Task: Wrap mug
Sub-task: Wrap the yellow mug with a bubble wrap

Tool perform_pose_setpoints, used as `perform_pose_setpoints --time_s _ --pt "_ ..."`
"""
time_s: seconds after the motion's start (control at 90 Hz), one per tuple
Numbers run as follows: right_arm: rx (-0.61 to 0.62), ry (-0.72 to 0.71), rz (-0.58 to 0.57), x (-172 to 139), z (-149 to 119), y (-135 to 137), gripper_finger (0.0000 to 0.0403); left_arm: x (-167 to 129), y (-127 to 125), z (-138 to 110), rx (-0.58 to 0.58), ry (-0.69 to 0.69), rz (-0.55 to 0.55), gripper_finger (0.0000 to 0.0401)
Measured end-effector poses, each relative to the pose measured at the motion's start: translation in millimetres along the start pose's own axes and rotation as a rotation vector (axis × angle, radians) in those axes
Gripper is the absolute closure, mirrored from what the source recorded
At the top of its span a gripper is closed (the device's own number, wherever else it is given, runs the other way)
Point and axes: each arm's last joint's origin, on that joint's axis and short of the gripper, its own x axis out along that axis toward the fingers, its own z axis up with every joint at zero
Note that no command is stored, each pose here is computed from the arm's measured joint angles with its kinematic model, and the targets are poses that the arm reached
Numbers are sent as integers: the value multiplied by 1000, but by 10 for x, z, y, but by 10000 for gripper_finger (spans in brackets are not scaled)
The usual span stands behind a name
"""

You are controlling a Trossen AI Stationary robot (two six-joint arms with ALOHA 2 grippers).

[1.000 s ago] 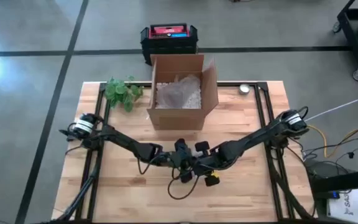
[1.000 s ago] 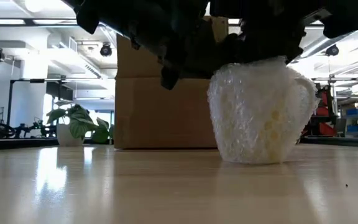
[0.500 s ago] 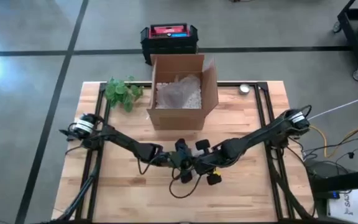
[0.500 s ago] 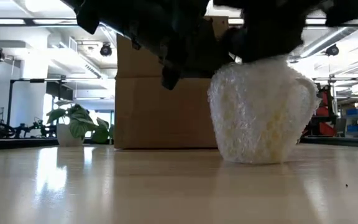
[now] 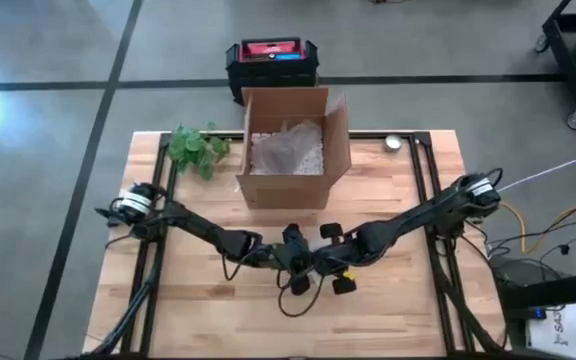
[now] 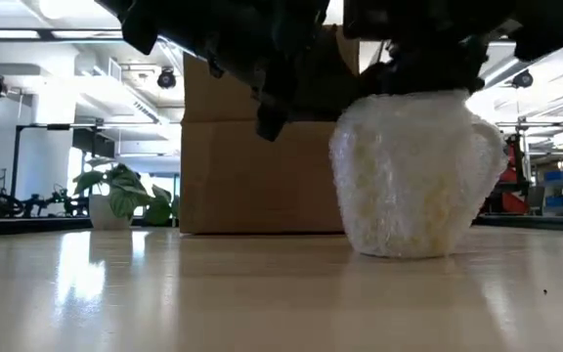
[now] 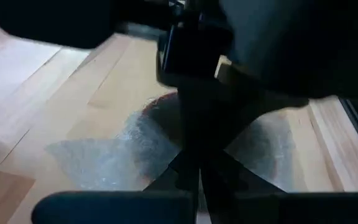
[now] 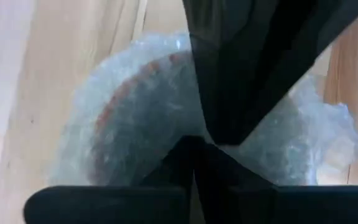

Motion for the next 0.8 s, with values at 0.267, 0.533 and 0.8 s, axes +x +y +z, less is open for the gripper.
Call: perform_pose_setpoints --time_s 0.267,0.533,0.8 --pt "-42 -31 19 -301 95 -5 403 -1 -1 -5 2 3 2 401" --pt "-44 -176 124 -581 205 25 403 -2 -3 -4 5 3 1 401" --pt "-46 -152 26 -233 290 37 403 -2 -2 -6 5 3 1 401"
